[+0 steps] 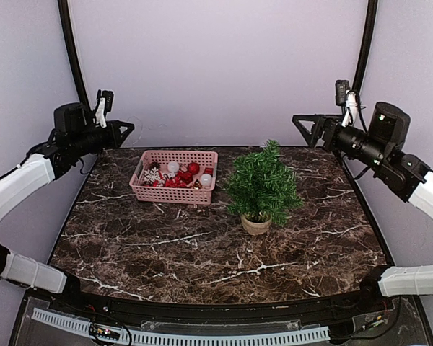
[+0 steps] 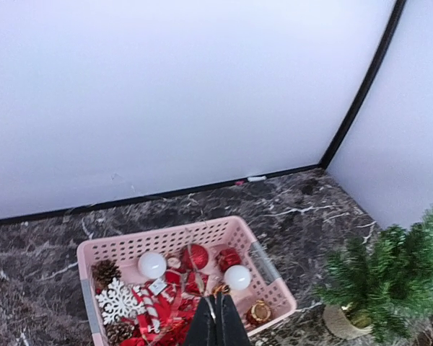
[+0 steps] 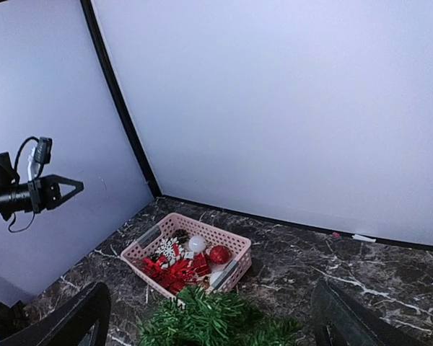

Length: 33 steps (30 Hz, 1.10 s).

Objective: Decorate the small christmas tree
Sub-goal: Pick up the light string from the bin, then pass from the left arm to the right

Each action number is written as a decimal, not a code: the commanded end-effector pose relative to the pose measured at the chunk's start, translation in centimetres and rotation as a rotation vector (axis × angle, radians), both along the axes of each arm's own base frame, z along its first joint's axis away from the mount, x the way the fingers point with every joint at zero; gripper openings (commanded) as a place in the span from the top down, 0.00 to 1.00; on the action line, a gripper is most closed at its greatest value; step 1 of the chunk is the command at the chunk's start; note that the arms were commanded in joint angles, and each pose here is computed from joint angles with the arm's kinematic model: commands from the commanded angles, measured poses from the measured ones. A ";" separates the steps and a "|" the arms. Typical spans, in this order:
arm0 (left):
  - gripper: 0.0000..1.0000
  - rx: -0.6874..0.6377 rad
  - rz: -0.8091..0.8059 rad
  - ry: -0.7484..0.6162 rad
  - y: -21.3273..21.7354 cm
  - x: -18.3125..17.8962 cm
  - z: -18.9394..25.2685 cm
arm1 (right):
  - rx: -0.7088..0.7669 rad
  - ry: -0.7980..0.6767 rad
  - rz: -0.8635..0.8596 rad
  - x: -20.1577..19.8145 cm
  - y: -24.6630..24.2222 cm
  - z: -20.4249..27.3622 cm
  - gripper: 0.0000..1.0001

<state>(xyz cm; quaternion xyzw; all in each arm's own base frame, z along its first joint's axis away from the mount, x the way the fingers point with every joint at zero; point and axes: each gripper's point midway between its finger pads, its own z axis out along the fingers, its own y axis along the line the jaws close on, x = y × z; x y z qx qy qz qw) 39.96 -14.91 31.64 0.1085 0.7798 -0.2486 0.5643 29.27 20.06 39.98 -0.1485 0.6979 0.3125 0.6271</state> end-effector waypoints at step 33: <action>1.00 -0.283 -0.692 -0.353 -5.2 -18.5 23.0 | -0.248 -0.178 0.537 -3.4 30.8 -2.1 0.01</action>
